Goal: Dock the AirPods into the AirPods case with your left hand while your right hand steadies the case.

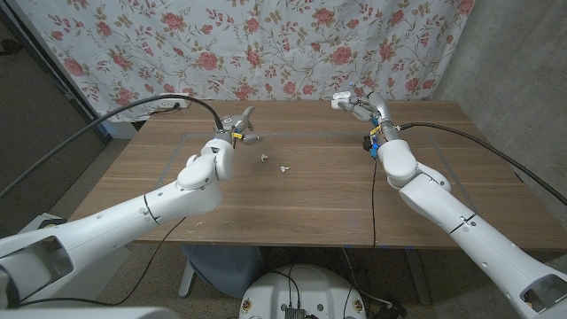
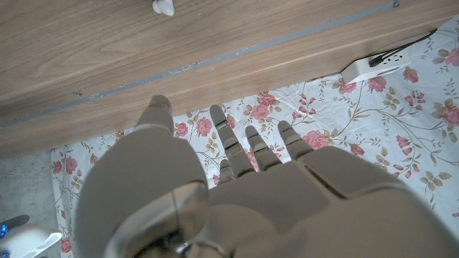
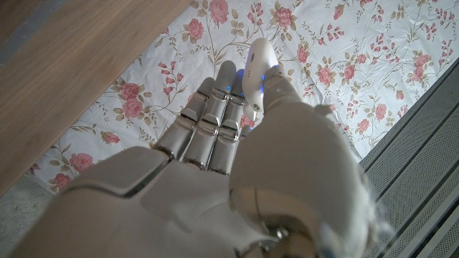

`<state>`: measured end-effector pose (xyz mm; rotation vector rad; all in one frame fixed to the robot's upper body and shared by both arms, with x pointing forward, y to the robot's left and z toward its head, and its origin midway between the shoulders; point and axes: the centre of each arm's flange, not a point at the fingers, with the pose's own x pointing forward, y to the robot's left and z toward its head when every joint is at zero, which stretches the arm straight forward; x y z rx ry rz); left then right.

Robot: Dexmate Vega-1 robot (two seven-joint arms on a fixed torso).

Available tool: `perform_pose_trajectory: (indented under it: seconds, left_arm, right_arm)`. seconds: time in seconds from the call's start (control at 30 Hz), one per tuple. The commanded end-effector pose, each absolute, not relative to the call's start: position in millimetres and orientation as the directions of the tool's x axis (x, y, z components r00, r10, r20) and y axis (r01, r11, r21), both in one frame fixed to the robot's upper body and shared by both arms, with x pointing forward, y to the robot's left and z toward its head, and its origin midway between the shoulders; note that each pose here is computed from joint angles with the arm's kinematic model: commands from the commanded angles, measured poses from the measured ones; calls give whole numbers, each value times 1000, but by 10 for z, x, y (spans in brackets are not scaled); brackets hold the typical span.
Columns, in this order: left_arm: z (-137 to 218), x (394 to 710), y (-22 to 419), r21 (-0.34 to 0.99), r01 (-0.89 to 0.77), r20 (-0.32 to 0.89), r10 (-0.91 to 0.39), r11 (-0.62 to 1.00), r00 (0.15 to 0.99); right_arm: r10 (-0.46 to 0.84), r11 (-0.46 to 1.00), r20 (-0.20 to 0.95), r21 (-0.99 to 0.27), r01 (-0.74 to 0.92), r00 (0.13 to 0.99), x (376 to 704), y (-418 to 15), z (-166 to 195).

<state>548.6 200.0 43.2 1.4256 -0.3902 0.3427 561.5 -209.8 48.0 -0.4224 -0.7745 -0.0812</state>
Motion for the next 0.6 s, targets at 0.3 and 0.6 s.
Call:
perform_pose_trajectory:
  seconds: [0.3, 0.6]
  left_arm:
    - [457, 5618, 1949, 915, -403, 403, 13, -10, 915]
    - [388, 5702, 1920, 919, -388, 392, 45, -68, 919]
  right_arm:
    - [90, 909, 686, -352, 222, 722, 5621, -2063, 502]
    - [89, 911, 681, -351, 217, 727, 5620, -2051, 476]
